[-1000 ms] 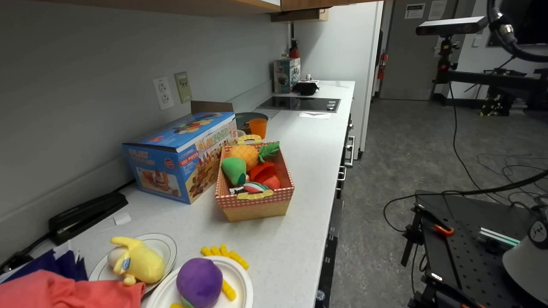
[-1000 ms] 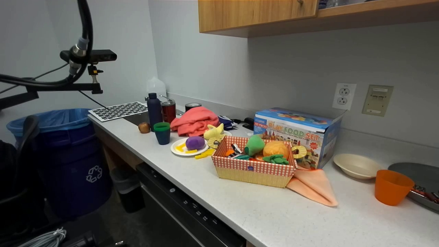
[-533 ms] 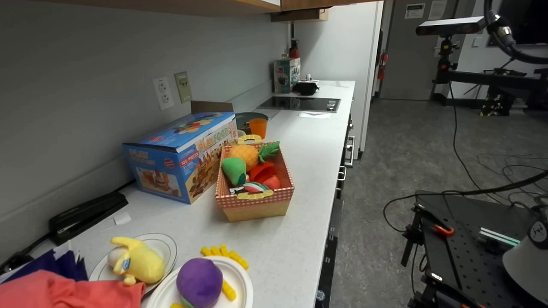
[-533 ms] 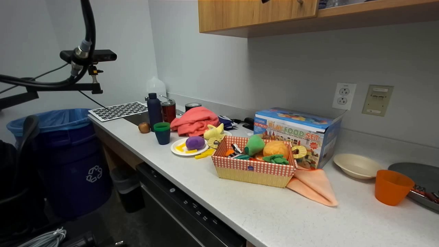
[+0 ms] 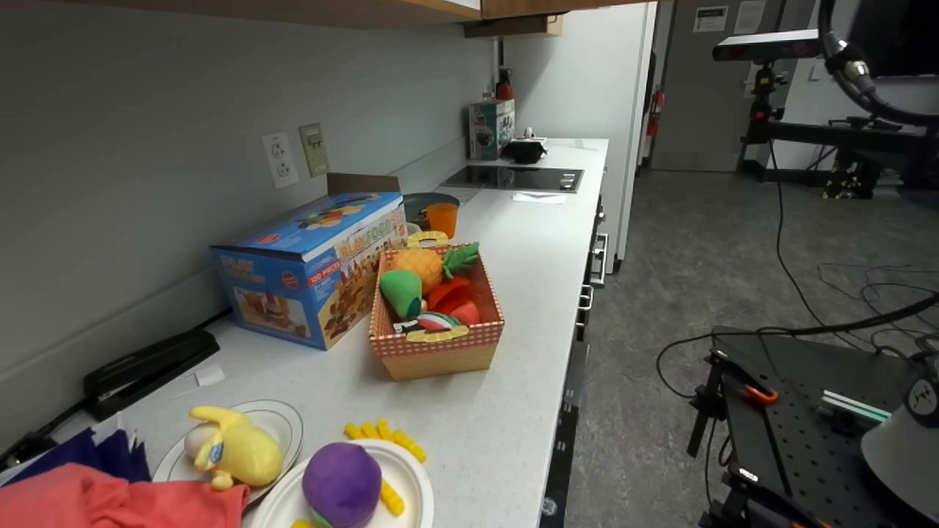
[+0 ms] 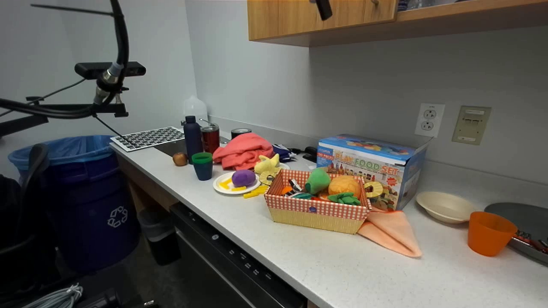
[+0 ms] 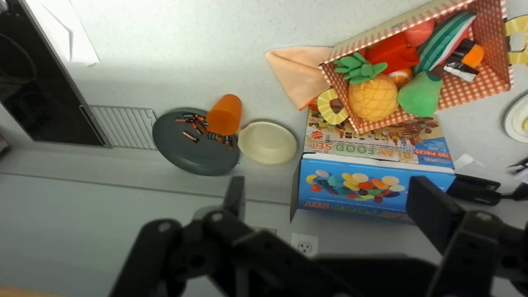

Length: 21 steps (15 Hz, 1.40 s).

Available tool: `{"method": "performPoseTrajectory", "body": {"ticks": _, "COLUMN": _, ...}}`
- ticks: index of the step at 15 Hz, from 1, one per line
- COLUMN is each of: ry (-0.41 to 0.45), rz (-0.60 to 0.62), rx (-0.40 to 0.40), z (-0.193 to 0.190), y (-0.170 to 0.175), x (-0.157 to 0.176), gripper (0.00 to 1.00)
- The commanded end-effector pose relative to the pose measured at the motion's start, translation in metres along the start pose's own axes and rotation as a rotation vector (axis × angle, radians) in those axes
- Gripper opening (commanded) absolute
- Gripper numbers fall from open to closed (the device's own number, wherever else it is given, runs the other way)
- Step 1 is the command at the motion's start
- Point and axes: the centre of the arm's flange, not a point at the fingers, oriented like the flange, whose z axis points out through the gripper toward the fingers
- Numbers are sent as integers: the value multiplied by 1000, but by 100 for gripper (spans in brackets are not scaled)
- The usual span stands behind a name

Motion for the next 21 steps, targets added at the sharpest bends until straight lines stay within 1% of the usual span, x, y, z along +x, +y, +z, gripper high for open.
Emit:
{"method": "performPoseTrajectory", "body": {"ticks": 1, "ry": -3, "rz": -147, "rx": 12, "z": 41, "y": -37, "x": 28, "gripper": 100}}
{"method": "performPoseTrajectory", "body": {"ticks": 4, "ry": -13, "rz": -205, "rx": 36, "z": 91, "y": -64, "x": 46, "gripper": 100}}
{"method": "performPoseTrajectory", "body": {"ticks": 6, "ry": -41, "rz": -197, "rx": 74, "z": 126, "y": -71, "x": 54, "gripper": 100}}
{"method": "performPoseTrajectory", "body": {"ticks": 9, "ry": -88, "rz": -201, "rx": 108, "z": 178, "y": -78, "x": 59, "gripper": 100}}
{"method": "performPoseTrajectory", "body": {"ticks": 11, "ry": -129, "rz": -195, "rx": 132, "z": 210, "y": -81, "x": 61, "gripper": 100}}
{"method": "performPoseTrajectory", "body": {"ticks": 13, "ry": -212, "rz": -203, "rx": 141, "z": 238, "y": -86, "x": 63, "gripper": 100}}
{"method": "performPoseTrajectory", "body": {"ticks": 14, "ry": -171, "rz": -189, "rx": 114, "z": 220, "y": -90, "x": 43, "gripper": 100}}
{"method": "performPoseTrajectory", "body": {"ticks": 16, "ry": -204, "rz": -193, "rx": 117, "z": 240, "y": -93, "x": 45, "gripper": 100}}
{"method": "performPoseTrajectory", "body": {"ticks": 17, "ry": -208, "rz": -194, "rx": 117, "z": 244, "y": -94, "x": 47, "gripper": 100}}
{"method": "performPoseTrajectory", "body": {"ticks": 21, "ry": -207, "rz": -194, "rx": 116, "z": 242, "y": -93, "x": 50, "gripper": 100}}
